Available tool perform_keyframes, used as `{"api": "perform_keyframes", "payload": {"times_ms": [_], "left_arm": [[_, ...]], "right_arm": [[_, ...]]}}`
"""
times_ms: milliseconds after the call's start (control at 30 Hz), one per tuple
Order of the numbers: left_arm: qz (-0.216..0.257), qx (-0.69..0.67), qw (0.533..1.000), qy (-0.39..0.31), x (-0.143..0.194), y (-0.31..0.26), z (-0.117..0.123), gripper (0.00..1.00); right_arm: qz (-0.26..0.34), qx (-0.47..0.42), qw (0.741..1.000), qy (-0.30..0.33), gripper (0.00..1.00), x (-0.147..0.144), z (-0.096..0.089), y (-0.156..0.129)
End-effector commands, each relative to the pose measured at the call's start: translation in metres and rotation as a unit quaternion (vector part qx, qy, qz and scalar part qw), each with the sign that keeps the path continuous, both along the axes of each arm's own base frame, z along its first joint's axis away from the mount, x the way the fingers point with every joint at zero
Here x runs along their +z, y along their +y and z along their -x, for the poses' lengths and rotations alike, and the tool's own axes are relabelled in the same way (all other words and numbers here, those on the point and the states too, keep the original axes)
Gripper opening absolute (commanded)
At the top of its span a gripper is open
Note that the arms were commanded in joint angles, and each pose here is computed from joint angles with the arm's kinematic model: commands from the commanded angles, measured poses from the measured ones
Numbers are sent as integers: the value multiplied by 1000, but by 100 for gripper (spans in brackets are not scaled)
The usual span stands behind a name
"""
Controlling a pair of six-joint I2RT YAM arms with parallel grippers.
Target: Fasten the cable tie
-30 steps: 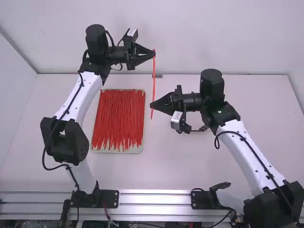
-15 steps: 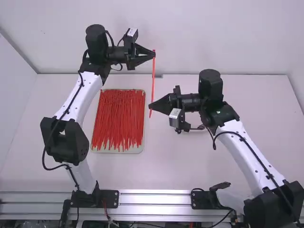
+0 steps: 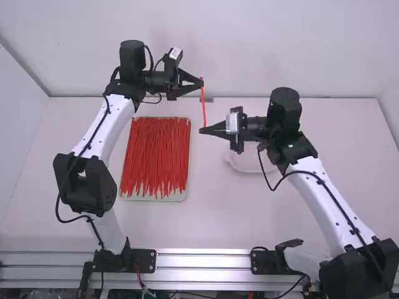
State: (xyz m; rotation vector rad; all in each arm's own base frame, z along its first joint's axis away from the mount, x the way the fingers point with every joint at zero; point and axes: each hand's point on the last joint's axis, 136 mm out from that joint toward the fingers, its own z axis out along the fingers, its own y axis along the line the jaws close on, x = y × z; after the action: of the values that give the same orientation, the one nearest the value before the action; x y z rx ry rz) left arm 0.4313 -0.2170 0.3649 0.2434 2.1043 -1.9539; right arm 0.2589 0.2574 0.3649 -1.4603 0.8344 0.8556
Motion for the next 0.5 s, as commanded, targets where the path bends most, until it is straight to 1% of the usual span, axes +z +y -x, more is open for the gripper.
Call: {"api": "perform_keyframes", "payload": {"times_ms": [0,100,167,200,333,367,433,467], "left_arm": [[-2,-15,996,-92,7,-1,7,2],[0,-17,993,-121,11,-1,7,2],[1,-17,991,-136,14,-1,6,2],[2,-17,989,-144,15,-1,6,2],[5,-17,985,-171,21,-3,5,2],[6,-18,984,-179,23,-4,5,2],[8,-21,978,-206,27,-4,6,2],[8,-21,978,-206,27,-4,6,2]], "right_arm": [[-8,-12,996,90,0,20,0,-7],[-12,-53,990,131,0,22,-15,-11],[-20,-107,979,172,0,22,-34,-12],[-23,-123,975,183,0,21,-39,-12],[-22,-122,977,176,0,21,-36,-6],[-23,-117,978,173,0,22,-34,-4],[-29,-90,979,180,0,29,-24,1],[-29,-90,979,180,0,29,-24,1]]}}
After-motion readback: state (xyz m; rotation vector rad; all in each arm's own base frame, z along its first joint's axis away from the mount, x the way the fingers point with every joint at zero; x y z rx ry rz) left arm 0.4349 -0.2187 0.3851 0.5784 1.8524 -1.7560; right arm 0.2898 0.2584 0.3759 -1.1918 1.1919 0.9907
